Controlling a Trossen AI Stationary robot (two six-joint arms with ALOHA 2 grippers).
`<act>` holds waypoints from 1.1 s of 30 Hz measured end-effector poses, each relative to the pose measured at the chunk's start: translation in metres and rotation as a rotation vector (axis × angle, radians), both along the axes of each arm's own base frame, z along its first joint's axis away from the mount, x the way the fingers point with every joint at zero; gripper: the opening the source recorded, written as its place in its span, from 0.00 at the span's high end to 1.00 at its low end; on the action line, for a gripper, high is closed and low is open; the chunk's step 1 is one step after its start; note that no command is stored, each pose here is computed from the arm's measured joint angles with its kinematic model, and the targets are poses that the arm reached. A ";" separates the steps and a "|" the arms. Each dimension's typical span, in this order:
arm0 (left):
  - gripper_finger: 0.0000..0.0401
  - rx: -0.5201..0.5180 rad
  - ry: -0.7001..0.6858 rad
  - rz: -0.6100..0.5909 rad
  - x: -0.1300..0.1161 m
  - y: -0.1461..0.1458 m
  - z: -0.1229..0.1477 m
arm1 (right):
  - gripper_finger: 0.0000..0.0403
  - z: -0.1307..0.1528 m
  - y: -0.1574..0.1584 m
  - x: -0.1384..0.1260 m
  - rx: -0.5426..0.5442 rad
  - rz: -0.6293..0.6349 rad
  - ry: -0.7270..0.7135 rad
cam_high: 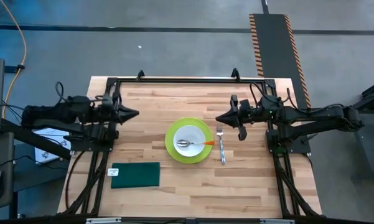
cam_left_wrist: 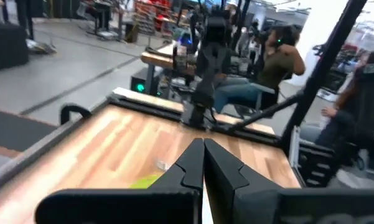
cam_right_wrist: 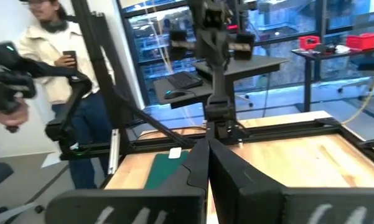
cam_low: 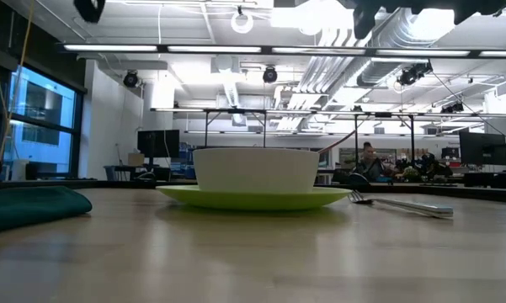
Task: Set table place
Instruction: Return to Home Position
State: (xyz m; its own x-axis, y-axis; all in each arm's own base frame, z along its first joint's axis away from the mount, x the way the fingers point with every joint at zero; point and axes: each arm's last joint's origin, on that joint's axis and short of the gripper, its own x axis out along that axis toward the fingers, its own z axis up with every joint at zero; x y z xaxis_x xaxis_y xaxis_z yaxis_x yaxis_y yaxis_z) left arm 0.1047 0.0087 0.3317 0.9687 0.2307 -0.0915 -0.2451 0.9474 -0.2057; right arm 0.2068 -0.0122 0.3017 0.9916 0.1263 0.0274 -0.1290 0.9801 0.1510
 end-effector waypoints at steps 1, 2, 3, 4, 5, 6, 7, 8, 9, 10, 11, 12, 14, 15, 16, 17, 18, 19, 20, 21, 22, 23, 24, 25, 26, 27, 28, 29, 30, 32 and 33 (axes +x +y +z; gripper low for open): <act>1.00 -0.014 -0.008 -0.004 0.000 0.000 -0.009 | 1.00 0.000 0.000 0.000 0.001 0.009 0.000; 1.00 -0.026 -0.023 -0.007 0.000 0.000 -0.019 | 1.00 0.000 0.000 0.000 0.006 0.016 0.001; 1.00 -0.035 -0.044 -0.010 -0.001 0.000 -0.028 | 1.00 0.000 0.001 0.000 0.020 0.020 0.003; 1.00 -0.047 -0.060 -0.013 -0.002 -0.001 -0.037 | 1.00 0.000 0.001 0.000 0.034 0.022 0.005; 1.00 -0.057 -0.074 -0.014 -0.003 -0.001 -0.047 | 1.00 0.000 0.001 0.000 0.050 0.022 0.008; 1.00 -0.066 -0.083 -0.016 -0.004 -0.001 -0.056 | 1.00 0.000 0.001 0.000 0.062 0.023 0.011; 1.00 -0.070 -0.093 -0.015 -0.005 -0.001 -0.064 | 1.00 0.000 0.001 0.000 0.075 0.023 0.015; 1.00 -0.073 -0.099 -0.016 -0.007 -0.001 -0.072 | 1.00 0.000 0.001 0.000 0.091 0.023 0.017; 1.00 -0.077 -0.104 -0.016 -0.008 -0.001 -0.079 | 1.00 0.000 0.001 0.000 0.106 0.024 0.019; 1.00 -0.083 -0.111 -0.016 -0.010 -0.001 -0.085 | 1.00 0.000 0.001 0.000 0.122 0.024 0.021; 1.00 -0.084 -0.123 -0.016 -0.012 -0.001 -0.090 | 1.00 0.000 0.001 0.000 0.134 0.024 0.023; 1.00 -0.081 -0.133 -0.017 -0.014 -0.001 -0.093 | 1.00 0.000 0.001 0.000 0.142 0.024 0.024; 1.00 -0.059 -0.144 -0.028 -0.017 -0.001 -0.100 | 1.00 0.000 0.001 0.000 0.155 0.025 0.026; 1.00 -0.045 -0.150 -0.036 -0.018 -0.002 -0.103 | 1.00 0.000 0.001 0.000 0.155 0.024 0.026; 1.00 -0.033 -0.159 -0.042 -0.020 -0.002 -0.105 | 1.00 0.000 0.001 0.000 0.155 0.025 0.026; 1.00 -0.022 -0.172 -0.049 -0.022 -0.002 -0.106 | 1.00 0.000 0.001 0.000 0.158 0.025 0.026; 1.00 -0.012 -0.187 -0.056 -0.024 -0.002 -0.107 | 1.00 0.000 0.001 0.000 0.158 0.024 0.027; 1.00 -0.007 -0.199 -0.062 -0.026 -0.002 -0.108 | 1.00 0.000 0.001 0.000 0.158 0.023 0.027; 1.00 -0.007 -0.194 -0.063 -0.025 -0.002 -0.110 | 1.00 0.000 0.000 0.000 0.163 0.015 0.026; 1.00 -0.007 -0.178 -0.066 -0.024 -0.002 -0.113 | 1.00 0.000 0.000 0.000 0.179 0.003 0.027; 1.00 -0.009 -0.156 -0.071 -0.023 -0.003 -0.116 | 1.00 0.000 0.000 0.000 0.188 -0.004 0.027; 1.00 -0.009 -0.153 -0.080 -0.023 -0.003 -0.117 | 1.00 0.000 -0.001 0.000 0.203 -0.016 0.028; 1.00 -0.010 -0.154 -0.083 -0.022 -0.003 -0.118 | 1.00 0.000 -0.001 0.000 0.212 -0.025 0.027; 1.00 -0.012 -0.146 -0.083 -0.021 -0.003 -0.122 | 1.00 0.000 -0.001 0.000 0.223 -0.030 0.028; 1.00 -0.015 -0.127 -0.083 -0.020 -0.003 -0.127 | 1.00 0.000 -0.001 0.000 0.227 -0.032 0.027; 1.00 -0.016 -0.121 -0.083 -0.019 -0.003 -0.129 | 1.00 0.000 -0.001 0.000 0.228 -0.033 0.026; 1.00 -0.015 -0.129 -0.083 -0.018 -0.003 -0.130 | 1.00 0.000 -0.001 0.000 0.228 -0.033 0.026; 1.00 -0.022 -0.136 -0.082 -0.017 -0.003 -0.133 | 1.00 0.000 -0.001 0.000 0.228 -0.035 0.026; 1.00 -0.031 -0.139 -0.079 -0.016 -0.003 -0.136 | 1.00 0.000 -0.001 0.000 0.228 -0.038 0.025; 1.00 -0.038 -0.136 -0.073 -0.012 -0.002 -0.146 | 1.00 0.000 -0.001 0.000 0.228 -0.043 0.021; 1.00 -0.040 -0.153 -0.073 -0.011 -0.002 -0.149 | 1.00 0.000 -0.001 0.000 0.228 -0.044 0.020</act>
